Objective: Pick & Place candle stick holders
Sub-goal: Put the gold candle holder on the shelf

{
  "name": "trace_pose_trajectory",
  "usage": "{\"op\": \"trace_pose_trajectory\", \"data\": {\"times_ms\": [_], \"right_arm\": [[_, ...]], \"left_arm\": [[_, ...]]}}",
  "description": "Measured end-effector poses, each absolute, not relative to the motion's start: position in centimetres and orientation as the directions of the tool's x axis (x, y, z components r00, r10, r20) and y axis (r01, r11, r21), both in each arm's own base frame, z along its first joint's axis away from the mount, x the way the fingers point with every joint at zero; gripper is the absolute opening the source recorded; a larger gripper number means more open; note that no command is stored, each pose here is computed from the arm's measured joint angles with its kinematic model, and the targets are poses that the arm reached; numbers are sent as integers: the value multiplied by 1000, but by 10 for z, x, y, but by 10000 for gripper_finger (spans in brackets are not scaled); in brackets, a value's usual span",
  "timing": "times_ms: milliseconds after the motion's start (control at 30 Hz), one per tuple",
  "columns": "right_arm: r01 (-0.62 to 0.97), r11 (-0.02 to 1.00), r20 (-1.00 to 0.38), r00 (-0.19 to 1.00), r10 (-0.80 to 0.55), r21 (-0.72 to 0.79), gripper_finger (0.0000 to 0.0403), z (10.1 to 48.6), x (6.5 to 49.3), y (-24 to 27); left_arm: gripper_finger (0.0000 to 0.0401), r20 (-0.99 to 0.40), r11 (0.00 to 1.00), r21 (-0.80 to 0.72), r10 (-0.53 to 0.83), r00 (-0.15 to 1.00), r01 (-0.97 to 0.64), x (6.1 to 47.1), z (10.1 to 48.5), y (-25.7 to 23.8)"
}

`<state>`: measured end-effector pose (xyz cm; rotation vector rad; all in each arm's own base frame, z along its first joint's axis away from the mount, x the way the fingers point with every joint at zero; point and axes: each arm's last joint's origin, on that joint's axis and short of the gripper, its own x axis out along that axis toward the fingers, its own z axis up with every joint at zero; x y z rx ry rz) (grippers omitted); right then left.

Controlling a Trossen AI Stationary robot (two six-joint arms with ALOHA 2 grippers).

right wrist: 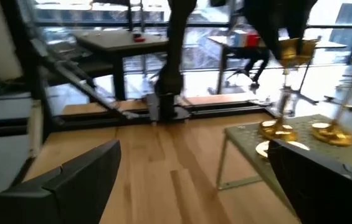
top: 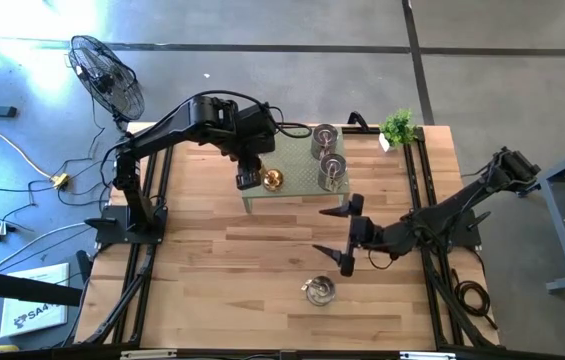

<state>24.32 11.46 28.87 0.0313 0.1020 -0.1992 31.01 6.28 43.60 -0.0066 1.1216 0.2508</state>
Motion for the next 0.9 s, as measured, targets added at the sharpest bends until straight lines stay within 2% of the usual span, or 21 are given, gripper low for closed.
{"op": "trace_pose_trajectory", "data": {"times_ms": [267, 900], "right_arm": [[303, 952, -93, 950, -300, 30, 400, 288, 252, 98], [311, 950, -120, 944, -307, 21, 400, 278, 264, 89]], "left_arm": [[152, -895, 983, 70, 138, 424, -172, 311, 436, 61], [152, -895, 980, 68, 144, 422, -189, 310, 436, 61]]}}
